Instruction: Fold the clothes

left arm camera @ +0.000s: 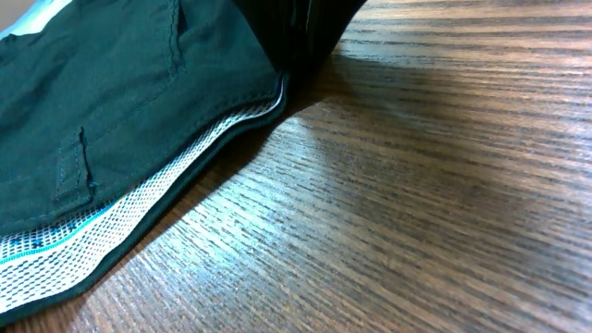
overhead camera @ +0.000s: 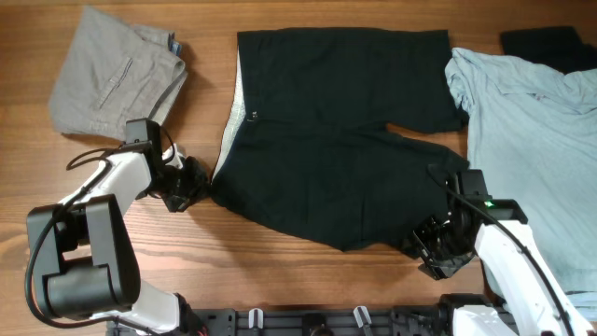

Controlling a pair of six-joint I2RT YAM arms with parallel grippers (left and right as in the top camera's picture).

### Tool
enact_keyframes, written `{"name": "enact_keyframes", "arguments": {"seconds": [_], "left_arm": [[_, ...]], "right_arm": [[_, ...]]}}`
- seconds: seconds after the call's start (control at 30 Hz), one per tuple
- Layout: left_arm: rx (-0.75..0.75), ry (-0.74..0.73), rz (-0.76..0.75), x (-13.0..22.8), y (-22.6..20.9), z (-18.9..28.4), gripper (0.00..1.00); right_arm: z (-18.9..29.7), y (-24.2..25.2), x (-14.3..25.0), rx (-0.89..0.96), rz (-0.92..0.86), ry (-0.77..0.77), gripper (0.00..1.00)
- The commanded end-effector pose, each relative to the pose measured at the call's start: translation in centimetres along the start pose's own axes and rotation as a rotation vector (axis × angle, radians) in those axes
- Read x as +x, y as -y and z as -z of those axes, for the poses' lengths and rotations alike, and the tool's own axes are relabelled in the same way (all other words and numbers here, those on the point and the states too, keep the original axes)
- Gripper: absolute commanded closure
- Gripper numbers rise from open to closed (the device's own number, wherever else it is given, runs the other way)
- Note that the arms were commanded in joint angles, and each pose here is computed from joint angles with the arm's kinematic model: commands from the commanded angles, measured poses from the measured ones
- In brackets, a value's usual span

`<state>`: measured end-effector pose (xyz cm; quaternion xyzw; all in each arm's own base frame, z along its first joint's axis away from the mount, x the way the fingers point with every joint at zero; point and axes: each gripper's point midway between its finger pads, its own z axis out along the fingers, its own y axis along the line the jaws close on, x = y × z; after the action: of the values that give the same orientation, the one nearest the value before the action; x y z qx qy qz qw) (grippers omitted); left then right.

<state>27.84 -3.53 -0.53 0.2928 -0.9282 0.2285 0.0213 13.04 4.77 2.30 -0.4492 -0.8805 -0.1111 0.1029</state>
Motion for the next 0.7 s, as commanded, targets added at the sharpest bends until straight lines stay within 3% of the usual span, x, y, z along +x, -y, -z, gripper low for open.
{"name": "enact_keyframes", "arguments": {"seconds": [0.0, 0.07, 0.3, 0.5, 0.6, 0.67], "left_arm": [[-0.043, -0.006, 0.011, 0.1, -1.1, -0.8, 0.94], [-0.043, -0.006, 0.011, 0.1, -1.1, -0.8, 0.94], [-0.043, -0.005, 0.011, 0.1, -1.1, -0.8, 0.92], [-0.038, 0.004, 0.005, -0.2, -1.0, -0.8, 0.89], [-0.038, 0.004, 0.006, -0.2, -1.0, -0.8, 0.89], [-0.038, 0.004, 0.006, -0.2, -1.0, -0.8, 0.88]], "right_arm": [[0.8, 1.3, -0.5, 0.061, -0.118, 0.056, 0.46], [0.7, 1.9, -1.4, 0.088, -0.146, 0.107, 0.46], [-1.2, 4.1, -0.3, 0.185, -0.249, 0.046, 0.46], [-2.6, 3.7, -1.2, 0.201, -0.281, 0.038, 0.34], [-3.5, 3.8, -1.5, 0.225, -0.285, 0.028, 0.36], [-3.8, 3.9, -1.7, 0.238, -0.278, 0.025, 0.56]]}}
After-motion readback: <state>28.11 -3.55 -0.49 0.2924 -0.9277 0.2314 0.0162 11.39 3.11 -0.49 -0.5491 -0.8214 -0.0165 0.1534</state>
